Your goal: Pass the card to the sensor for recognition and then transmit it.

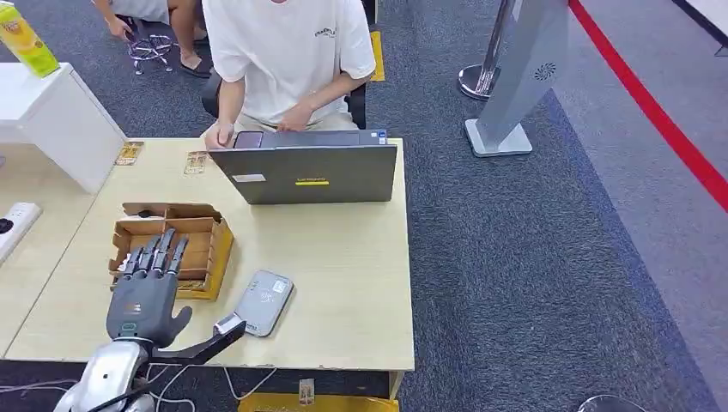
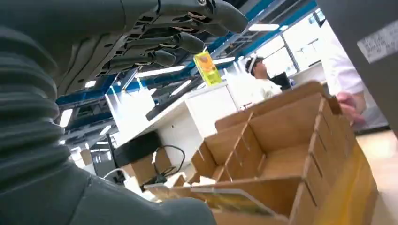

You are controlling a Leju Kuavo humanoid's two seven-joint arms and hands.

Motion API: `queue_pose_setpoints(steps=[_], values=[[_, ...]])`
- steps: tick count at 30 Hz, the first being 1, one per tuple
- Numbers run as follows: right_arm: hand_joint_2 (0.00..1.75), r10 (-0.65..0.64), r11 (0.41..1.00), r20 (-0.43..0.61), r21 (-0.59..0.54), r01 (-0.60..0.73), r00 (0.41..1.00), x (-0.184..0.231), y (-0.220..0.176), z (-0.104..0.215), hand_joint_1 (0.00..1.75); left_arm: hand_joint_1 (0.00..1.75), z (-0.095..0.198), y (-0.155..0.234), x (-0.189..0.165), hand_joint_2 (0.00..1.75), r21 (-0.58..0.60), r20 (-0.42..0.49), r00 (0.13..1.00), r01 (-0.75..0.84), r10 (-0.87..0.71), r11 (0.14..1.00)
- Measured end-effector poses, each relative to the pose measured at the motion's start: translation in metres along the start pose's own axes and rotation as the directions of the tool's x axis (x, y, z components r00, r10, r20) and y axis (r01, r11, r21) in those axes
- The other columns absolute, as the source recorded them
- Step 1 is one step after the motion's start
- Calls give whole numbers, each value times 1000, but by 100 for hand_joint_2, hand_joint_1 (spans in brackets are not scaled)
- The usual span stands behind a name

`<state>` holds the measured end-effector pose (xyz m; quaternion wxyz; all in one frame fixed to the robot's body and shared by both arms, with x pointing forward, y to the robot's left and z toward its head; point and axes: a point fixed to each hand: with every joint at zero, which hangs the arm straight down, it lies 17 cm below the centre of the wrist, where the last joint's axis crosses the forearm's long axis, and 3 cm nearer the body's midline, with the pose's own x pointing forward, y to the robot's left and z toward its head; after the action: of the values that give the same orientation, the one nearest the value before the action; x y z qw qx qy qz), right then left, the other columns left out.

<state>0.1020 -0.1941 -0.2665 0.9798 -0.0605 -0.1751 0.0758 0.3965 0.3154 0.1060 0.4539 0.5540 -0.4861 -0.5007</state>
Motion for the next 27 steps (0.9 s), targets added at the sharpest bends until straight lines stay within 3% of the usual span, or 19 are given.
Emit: queue_pose_setpoints(steps=[16, 27], values=[[0, 31, 999, 2, 12, -31, 1000, -1, -2, -1, 0, 0, 14, -39, -18, 175, -82, -82, 997, -23, 16, 996], [0, 33, 999, -4, 12, -33, 999, -3, -3, -1, 0, 0, 15, -41, -23, 175, -67, -105, 994, -23, 16, 998]])
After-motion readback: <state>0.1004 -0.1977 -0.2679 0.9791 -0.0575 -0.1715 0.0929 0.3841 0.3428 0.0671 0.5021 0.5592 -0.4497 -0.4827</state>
